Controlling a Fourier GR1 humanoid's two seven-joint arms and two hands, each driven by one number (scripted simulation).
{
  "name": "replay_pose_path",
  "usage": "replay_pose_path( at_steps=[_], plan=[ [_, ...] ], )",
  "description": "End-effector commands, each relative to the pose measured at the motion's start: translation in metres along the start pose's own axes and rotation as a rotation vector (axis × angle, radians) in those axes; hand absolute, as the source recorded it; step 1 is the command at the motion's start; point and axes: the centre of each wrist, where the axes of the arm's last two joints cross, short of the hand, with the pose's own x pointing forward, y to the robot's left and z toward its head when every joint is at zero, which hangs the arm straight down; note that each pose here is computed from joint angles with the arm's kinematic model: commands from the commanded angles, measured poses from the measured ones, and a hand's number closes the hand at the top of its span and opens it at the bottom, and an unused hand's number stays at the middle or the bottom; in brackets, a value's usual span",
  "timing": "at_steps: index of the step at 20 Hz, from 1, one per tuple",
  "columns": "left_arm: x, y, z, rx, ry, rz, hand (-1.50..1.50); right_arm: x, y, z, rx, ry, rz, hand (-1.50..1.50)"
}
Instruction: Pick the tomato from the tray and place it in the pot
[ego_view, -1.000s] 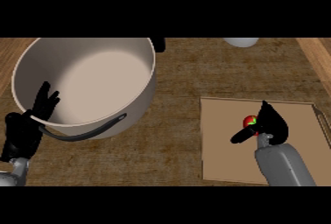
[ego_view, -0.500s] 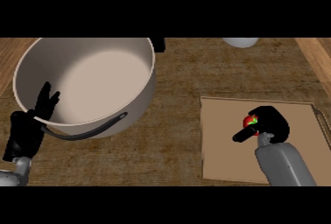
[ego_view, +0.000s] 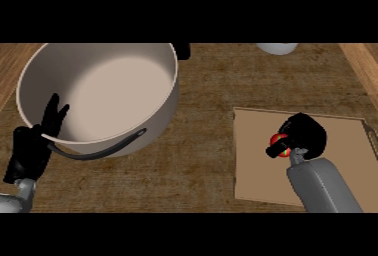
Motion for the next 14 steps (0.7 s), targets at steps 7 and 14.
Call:
replay_pose_path(
  at_steps=[7, 14],
  plan=[
    [-0.030, 0.011, -0.006, 0.117, 0.199, -0.017, 0.00, 0.061, -0.013, 0.036, 0.056, -0.720, 0.185, 1.50],
    [-0.040, 0.015, -0.004, 0.156, 0.253, -0.018, 0.00, 0.060, -0.053, 0.056, -0.164, -0.840, 0.026, 1.50]
  ],
)
